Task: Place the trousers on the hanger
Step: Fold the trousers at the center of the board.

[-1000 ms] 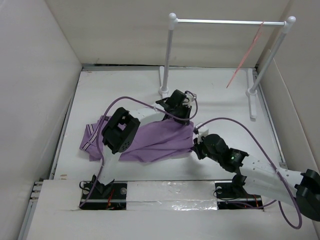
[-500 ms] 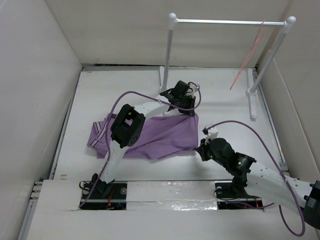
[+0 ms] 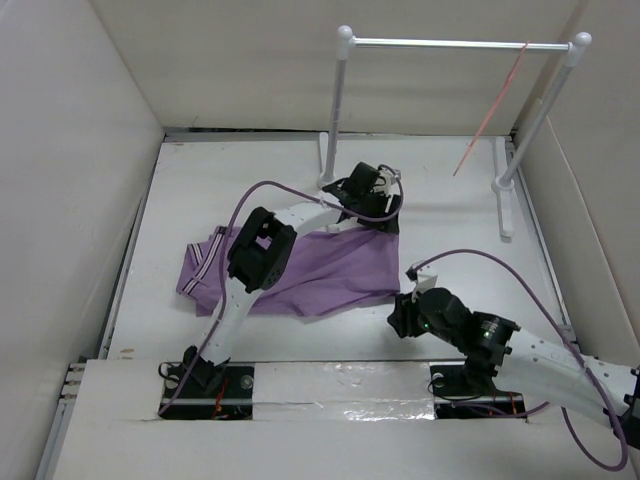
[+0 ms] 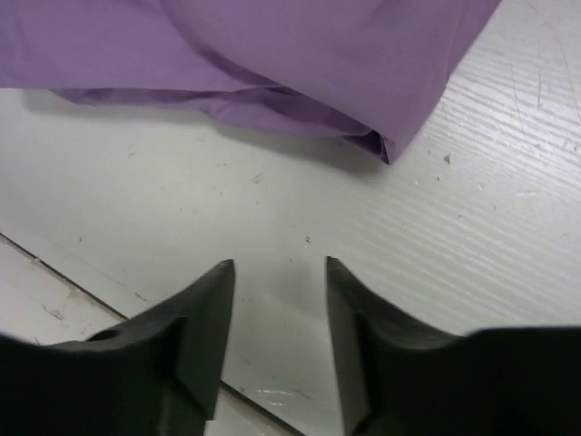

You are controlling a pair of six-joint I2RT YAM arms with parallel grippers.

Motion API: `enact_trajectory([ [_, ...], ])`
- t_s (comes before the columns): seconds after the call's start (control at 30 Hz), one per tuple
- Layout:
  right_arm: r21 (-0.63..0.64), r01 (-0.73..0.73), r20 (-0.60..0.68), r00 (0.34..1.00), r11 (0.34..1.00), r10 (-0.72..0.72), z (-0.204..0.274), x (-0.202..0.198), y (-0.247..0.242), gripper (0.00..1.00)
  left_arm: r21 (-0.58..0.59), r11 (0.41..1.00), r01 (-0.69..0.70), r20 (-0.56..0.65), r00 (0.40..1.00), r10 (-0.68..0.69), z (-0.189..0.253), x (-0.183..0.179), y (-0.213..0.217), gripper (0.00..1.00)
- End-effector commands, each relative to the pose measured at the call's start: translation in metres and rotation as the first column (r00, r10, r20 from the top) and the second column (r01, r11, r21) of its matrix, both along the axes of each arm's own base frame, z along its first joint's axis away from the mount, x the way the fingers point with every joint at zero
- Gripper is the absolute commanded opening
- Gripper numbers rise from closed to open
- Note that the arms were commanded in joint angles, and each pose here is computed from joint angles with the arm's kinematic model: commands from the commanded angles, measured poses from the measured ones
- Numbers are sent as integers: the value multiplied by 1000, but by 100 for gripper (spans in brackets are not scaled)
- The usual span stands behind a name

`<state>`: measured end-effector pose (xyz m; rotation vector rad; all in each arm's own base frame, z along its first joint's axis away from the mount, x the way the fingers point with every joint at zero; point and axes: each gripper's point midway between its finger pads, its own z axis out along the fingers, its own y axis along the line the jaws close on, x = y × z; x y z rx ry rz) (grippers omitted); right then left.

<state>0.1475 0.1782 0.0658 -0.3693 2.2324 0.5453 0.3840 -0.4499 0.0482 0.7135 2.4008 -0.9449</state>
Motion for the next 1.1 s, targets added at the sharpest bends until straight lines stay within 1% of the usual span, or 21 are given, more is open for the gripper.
enact_trajectory([
  [0.0,0,3,24,1000,1000,-3,22,3,1,54,-82,996,-36,146,988,47,67,21,4,59],
  [0.03,-14,-22,54,998,1000,23,29,4,3,63,-89,995,-40,154,987,54,71,19,6,59],
  [0.07,-3,-31,82,996,1000,31,42,8,8,63,-103,994,-45,164,985,62,80,19,7,61],
  [0.1,-5,-35,96,995,999,36,48,11,10,62,-142,989,-45,201,977,73,107,18,8,62],
  [0.17,-9,-62,148,987,998,63,59,19,19,43,-147,987,-59,221,971,91,118,13,16,62],
  [0.2,-6,-71,169,983,997,71,65,23,24,35,-195,979,-60,271,956,112,150,11,20,62],
  [0.23,-21,-85,200,976,996,88,67,31,33,25,-173,981,-84,260,957,127,139,5,31,63],
  [0.27,-33,-87,213,973,996,93,68,36,37,24,-188,978,-94,280,949,146,147,4,35,68],
  [0.3,-53,-88,214,972,995,97,65,40,40,24,-215,971,-108,311,934,173,167,0,43,68],
  [0.33,-59,-102,232,966,993,113,71,45,48,24,-172,973,-155,306,930,202,150,-3,57,69],
  [0.4,-121,-136,210,965,983,159,57,51,61,24,-158,967,-199,326,914,242,152,-5,77,69],
  [0.43,-107,-155,232,957,982,176,64,56,72,29,-120,967,-226,299,920,252,131,-8,92,68],
  [0.47,-152,-191,208,953,970,220,53,57,79,32,-113,963,-243,283,922,266,125,-6,103,67],
  [0.5,-168,-197,200,953,966,229,51,59,82,36,-117,963,-242,273,925,265,122,-9,108,66],
  [0.53,-170,-197,202,952,965,230,52,62,86,44,-95,970,-222,241,941,239,104,-20,111,66],
  [0.63,-198,-223,202,944,955,262,41,66,94,54,-70,979,-193,218,954,204,85,-28,117,65],
  [0.77,-238,-221,173,948,946,265,26,72,95,54,-46,987,-151,195,968,157,68,-31,113,62],
  [0.8,-222,-222,189,945,950,265,28,74,100,54,-35,988,-151,188,970,155,61,-29,112,61],
  [1.0,-252,-258,141,944,933,299,13,73,106,53,-11,989,-145,167,975,145,44,-21,105,55],
  [1.03,-256,-259,135,944,931,300,10,72,104,54,-30,991,-131,165,977,134,44,-21,101,54],
  [1.07,-252,-250,138,947,935,290,10,71,102,54,-38,991,-125,164,978,130,45,-21,99,49],
])
